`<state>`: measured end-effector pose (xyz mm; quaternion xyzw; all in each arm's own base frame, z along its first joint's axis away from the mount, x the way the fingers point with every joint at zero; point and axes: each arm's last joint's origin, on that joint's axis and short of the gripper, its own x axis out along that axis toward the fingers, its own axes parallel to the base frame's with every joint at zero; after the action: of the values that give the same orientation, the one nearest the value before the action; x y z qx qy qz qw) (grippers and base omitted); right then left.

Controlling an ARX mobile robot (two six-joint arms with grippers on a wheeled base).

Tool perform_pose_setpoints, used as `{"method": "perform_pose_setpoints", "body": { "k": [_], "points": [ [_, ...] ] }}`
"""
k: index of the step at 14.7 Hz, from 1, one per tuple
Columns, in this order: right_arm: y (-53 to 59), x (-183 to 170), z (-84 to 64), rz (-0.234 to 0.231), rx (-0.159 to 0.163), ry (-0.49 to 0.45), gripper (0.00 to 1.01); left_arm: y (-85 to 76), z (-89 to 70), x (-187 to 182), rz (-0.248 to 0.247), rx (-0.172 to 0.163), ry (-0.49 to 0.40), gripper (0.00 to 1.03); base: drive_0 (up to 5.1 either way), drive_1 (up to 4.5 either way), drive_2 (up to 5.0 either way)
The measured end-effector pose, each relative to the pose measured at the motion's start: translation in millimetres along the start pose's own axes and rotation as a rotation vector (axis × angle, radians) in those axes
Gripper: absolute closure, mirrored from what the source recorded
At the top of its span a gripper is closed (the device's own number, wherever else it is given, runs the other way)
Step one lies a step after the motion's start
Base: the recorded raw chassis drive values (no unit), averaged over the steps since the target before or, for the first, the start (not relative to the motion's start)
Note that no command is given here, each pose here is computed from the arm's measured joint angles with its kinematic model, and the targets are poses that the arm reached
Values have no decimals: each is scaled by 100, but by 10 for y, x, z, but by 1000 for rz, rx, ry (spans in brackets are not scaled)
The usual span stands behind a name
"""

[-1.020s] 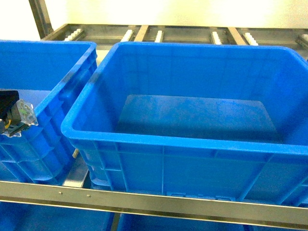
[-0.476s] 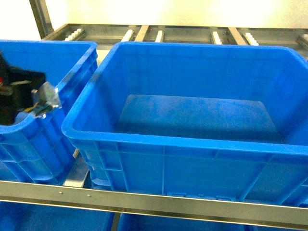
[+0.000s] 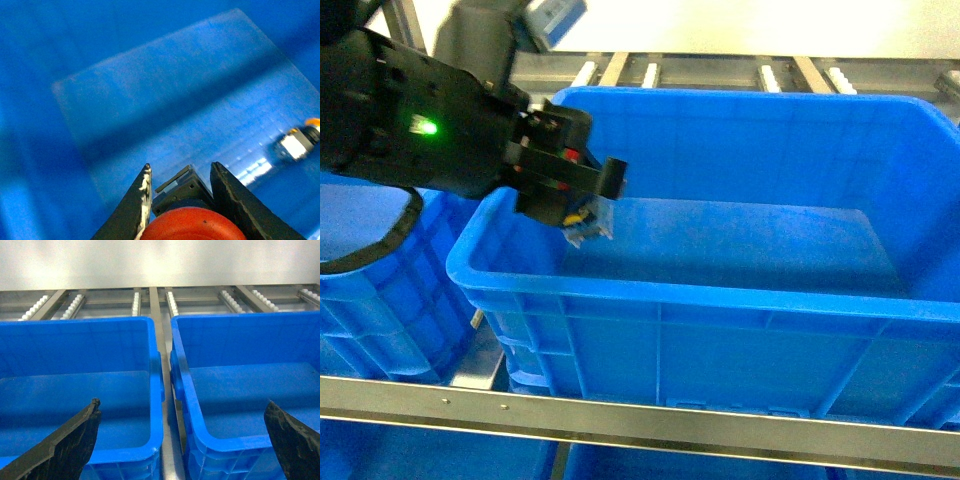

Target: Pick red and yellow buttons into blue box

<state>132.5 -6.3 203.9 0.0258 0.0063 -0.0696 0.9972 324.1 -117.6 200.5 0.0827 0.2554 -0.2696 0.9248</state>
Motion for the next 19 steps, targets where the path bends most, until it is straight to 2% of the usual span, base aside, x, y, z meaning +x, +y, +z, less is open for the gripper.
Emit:
{"method": "perform_pose_setpoints", "body": {
  "k": [1, 2, 3, 4, 5, 6, 8, 9, 11, 12, 14, 15, 16, 17, 18, 19],
  "points": [
    [0, 0, 0, 0, 0, 0, 3, -3, 5, 78, -38, -9, 41, 73, 0, 0, 0],
    [0, 0, 0, 0, 0, 0, 3, 1, 0, 235, -46, -2, 93, 73, 0, 0, 0],
    [0, 0, 0, -2, 0, 0, 3, 68, 2, 506, 13, 87, 137, 73, 0, 0, 0],
    [0, 0, 0, -2, 0, 0, 3, 63, 89, 517, 26, 102, 78, 57, 0, 0, 0],
    [0, 0, 0, -2, 0, 0, 3, 44, 133, 521, 17, 103, 37, 47, 0, 0, 0],
    [-1, 0, 0, -2, 0, 0, 3, 47, 158, 519, 32, 96, 10, 37, 0, 0, 0],
    [-1, 0, 0, -2, 0, 0, 3, 19, 183, 480, 37, 53, -53, 14, 0, 0, 0],
    [-1, 0, 0, -2, 0, 0, 3, 19, 191, 415, 57, 28, -111, 3, 0, 0, 0],
    [-1, 0, 0, -2, 0, 0, 3, 15, 164, 132, 172, -12, -263, 5, 0, 0, 0],
    [-1, 0, 0, -2, 0, 0, 3, -1, 140, -71, 252, -17, -348, 5, 0, 0, 0],
    [-1, 0, 0, -2, 0, 0, 3, -4, 0, -409, 402, -48, -431, 5, 0, 0, 0],
    [-1, 0, 0, -2, 0, 0, 3, -5, -135, -560, 485, -64, -426, 5, 0, 0, 0],
    [-1, 0, 0, -2, 0, 0, 3, 8, -274, -686, 543, -83, -391, 5, 0, 0, 0],
    [-1, 0, 0, -2, 0, 0, 3, 10, -437, -825, 574, -111, -346, 5, 0, 0, 0],
    [-1, 0, 0, -2, 0, 0, 3, -20, -528, -934, 595, -124, -332, 5, 0, 0, 0],
    [-1, 0, 0, -2, 0, 0, 3, -69, -569, -1042, 589, -133, -336, 5, 0, 0, 0]
  ]
}}
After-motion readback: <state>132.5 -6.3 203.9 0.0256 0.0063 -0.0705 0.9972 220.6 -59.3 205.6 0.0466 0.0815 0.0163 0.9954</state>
